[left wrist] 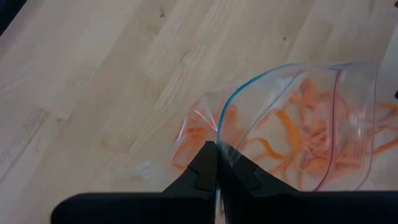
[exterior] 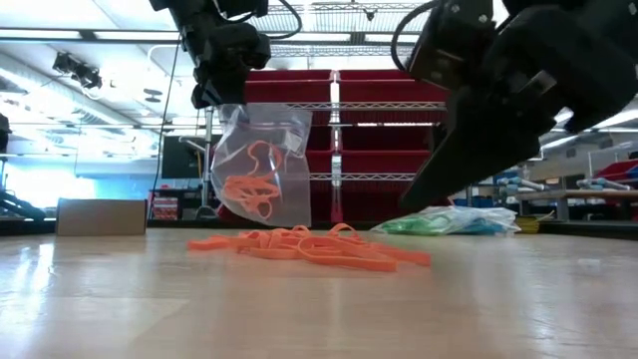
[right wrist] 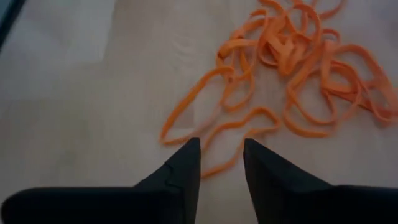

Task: Sort rubber bands
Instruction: Put the orange rubber band into the transparent zip bag

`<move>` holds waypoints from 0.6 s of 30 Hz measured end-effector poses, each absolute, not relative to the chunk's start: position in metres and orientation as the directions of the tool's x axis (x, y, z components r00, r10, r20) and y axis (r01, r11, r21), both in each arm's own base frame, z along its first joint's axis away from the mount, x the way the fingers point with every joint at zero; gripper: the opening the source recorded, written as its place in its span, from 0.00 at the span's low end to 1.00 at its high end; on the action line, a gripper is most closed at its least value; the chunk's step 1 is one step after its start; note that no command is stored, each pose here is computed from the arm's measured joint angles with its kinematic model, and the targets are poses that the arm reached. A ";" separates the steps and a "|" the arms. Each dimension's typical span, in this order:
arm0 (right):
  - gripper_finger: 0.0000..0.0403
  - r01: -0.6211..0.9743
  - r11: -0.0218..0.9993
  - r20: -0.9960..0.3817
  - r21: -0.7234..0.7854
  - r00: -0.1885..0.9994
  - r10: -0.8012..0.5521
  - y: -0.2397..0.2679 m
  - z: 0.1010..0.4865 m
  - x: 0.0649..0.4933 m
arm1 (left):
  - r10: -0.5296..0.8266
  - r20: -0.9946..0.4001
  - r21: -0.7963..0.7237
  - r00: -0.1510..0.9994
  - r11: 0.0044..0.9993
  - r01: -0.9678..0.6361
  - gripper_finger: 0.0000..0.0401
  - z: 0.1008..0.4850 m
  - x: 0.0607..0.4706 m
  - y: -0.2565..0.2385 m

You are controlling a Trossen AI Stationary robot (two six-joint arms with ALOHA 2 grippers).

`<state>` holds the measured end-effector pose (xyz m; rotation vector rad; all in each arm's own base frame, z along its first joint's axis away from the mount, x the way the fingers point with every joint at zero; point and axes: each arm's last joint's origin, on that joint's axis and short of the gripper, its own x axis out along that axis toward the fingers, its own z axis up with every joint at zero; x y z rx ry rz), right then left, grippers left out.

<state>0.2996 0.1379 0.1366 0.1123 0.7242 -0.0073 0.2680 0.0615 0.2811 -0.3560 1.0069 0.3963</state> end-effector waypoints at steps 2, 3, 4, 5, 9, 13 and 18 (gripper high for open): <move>0.29 0.047 0.994 -0.669 0.094 0.742 0.028 0.137 0.132 0.301 | 0.155 -0.866 -0.107 0.475 0.871 -0.480 0.04 0.281 0.268 0.061; 0.29 0.040 0.995 -0.679 0.096 0.733 0.036 0.138 0.128 0.302 | 0.156 -0.865 -0.108 0.476 0.871 -0.480 0.04 0.281 0.268 0.061; 0.29 0.034 0.994 -0.684 0.104 0.728 0.047 0.139 0.122 0.303 | 0.155 -0.866 -0.109 0.476 0.870 -0.482 0.04 0.281 0.268 0.061; 0.30 0.026 0.991 -0.682 0.129 0.728 0.070 0.140 0.116 0.306 | 0.156 -0.865 -0.111 0.476 0.867 -0.485 0.04 0.281 0.268 0.061; 0.31 0.044 0.985 -0.673 0.169 0.735 0.083 0.143 0.101 0.312 | 0.155 -0.866 -0.119 0.476 0.860 -0.497 0.04 0.281 0.268 0.061; 0.31 0.061 0.984 -0.675 0.170 0.734 0.071 0.140 0.098 0.314 | 0.155 -0.865 -0.119 0.476 0.860 -0.497 0.04 0.281 0.268 0.061; 0.23 0.071 0.986 -0.687 0.149 0.725 0.052 0.136 0.096 0.314 | 0.157 -0.861 -0.122 0.484 0.860 -0.496 0.04 0.281 0.269 0.062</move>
